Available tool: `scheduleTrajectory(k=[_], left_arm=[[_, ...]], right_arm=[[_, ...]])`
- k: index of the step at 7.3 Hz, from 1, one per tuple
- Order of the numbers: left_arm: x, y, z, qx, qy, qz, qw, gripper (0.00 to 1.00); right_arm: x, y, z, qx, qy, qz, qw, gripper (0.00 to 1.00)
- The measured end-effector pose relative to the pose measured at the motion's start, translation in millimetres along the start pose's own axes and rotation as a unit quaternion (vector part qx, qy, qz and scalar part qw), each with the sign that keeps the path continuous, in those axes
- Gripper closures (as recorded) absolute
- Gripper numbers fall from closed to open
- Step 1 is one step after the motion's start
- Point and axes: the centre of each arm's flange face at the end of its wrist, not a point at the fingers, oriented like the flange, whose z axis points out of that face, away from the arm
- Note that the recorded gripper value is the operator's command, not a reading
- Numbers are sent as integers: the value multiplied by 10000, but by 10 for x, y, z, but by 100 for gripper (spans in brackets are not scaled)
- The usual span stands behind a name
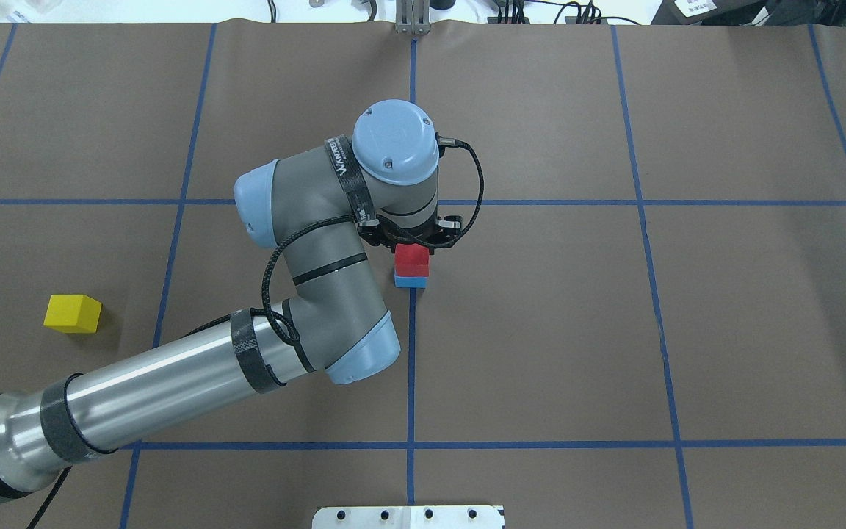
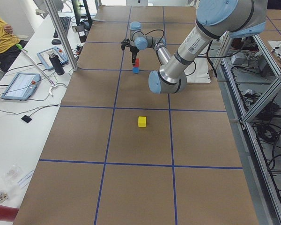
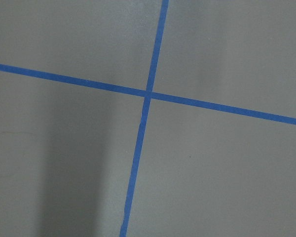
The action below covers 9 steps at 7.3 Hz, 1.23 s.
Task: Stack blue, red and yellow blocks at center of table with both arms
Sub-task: 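Hold the red cube on the blue cube, then open the left gripper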
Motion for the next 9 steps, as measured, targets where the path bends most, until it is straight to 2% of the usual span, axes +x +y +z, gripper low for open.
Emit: scheduleTrajectory(k=[2,4,7,8,9], left_arm=[[-12,-33,-11,65,-20,12,10000,40],[-24,-41,-2,96,-33,23,9999,32],[-24,-20,20,87,-37,42,9999,27],[-21,-16,20,85,-34,47,9999,27],[-17,-10,13,82,-25,51,9999,47]], right_arm=[[0,-1,2,-2,0,0,10000,0],[-1,-3,1,-1,0,-1,10000,0],[-4,-15,-5,2,0,-4,10000,0],[-6,-21,-7,5,1,-7,10000,0],[-7,-27,-10,11,1,-11,10000,0]])
